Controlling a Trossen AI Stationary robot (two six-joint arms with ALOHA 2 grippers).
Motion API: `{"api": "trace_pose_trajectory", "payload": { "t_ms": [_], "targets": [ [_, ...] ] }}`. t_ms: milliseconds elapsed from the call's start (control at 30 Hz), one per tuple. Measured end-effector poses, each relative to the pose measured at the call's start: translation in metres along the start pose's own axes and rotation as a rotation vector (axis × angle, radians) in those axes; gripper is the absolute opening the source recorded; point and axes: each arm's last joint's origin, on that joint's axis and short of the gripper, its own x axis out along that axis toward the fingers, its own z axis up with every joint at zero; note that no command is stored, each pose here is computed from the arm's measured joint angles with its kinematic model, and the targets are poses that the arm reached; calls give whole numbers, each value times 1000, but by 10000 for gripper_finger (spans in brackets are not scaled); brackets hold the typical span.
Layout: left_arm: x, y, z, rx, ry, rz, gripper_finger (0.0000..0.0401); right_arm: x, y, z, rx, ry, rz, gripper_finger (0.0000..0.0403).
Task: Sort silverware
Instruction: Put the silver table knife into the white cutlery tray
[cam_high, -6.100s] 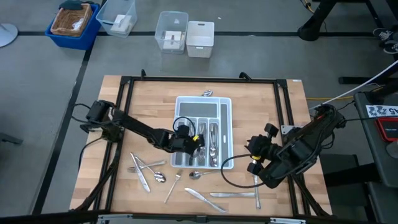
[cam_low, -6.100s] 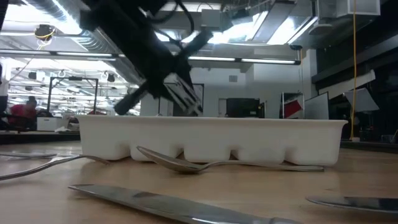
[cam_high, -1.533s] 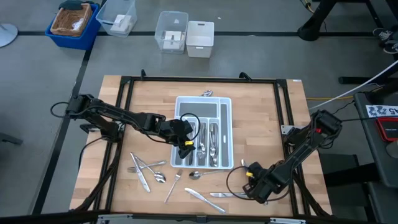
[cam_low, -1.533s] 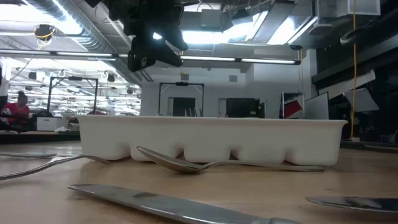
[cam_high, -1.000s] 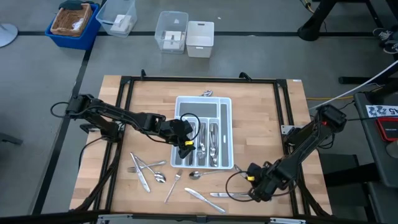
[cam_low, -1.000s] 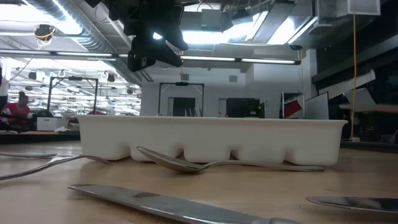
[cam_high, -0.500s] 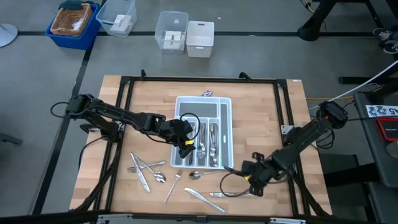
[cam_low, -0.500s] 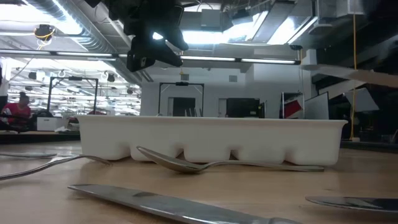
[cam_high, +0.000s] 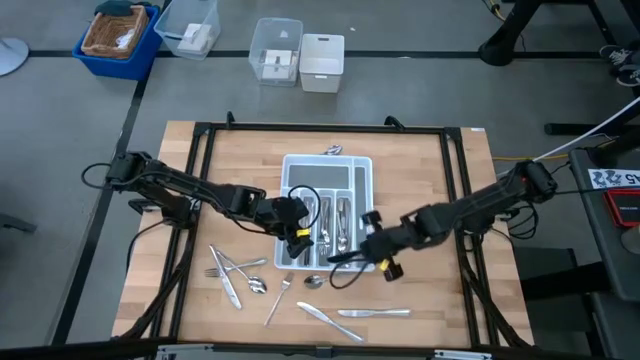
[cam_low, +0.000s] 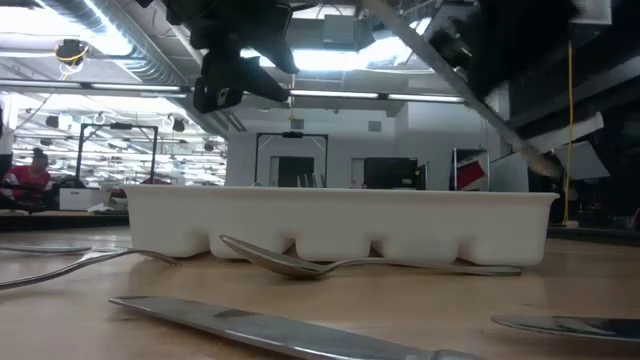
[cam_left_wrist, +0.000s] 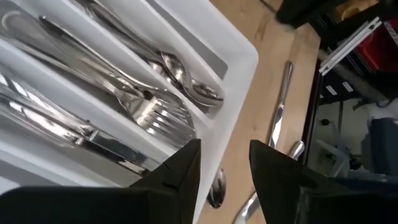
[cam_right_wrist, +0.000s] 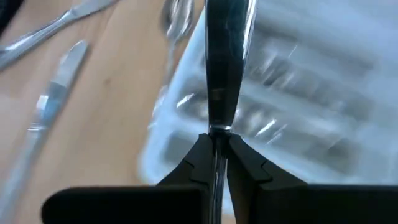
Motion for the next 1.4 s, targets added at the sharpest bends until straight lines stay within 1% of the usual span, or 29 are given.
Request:
{"api": "trace_pose_trajectory", "payload": {
  "t_ms": [67, 200, 300, 400, 567, 733, 867, 933, 1033, 1200, 1400],
  "targets": [
    [0, 1, -1, -37, 6, 8, 127, -6, -10, 8, -136, -33, -32, 28],
    [-6, 3, -5, -182, 40, 49, 127, -11, -28, 13, -386, -47, -76, 28],
    [-18, 0, -16, -282, 92, 91, 127, -10, -38, 14, -534, -52, -107, 28],
    [-33, -5, -29, -351, 134, 120, 127, -6, -49, 19, -678, -80, -155, 28],
    [-52, -17, -45, -409, 91, 143, 127, 10, -64, 27, -921, -111, -242, 28],
    [-58, -30, -61, -460, 16, 146, 127, 36, -73, 31, -1079, -101, -282, 28],
    [-61, -36, -71, -498, -24, 150, 127, 56, -79, 36, -1133, -129, -327, 28],
    [-62, -38, -75, -526, -52, 152, 127, 66, -85, 40, -1140, -166, -358, 28],
    [-63, -40, -78, -558, -94, 151, 127, 79, -92, 41, -1132, -208, -370, 28],
    [-64, -41, -79, -574, -111, 151, 127, 101, -107, 31, -1107, -177, -347, 28],
    [-64, -41, -79, -576, -121, 156, 127, 126, -124, 14, -1077, -138, -279, 28]
  ]
}}
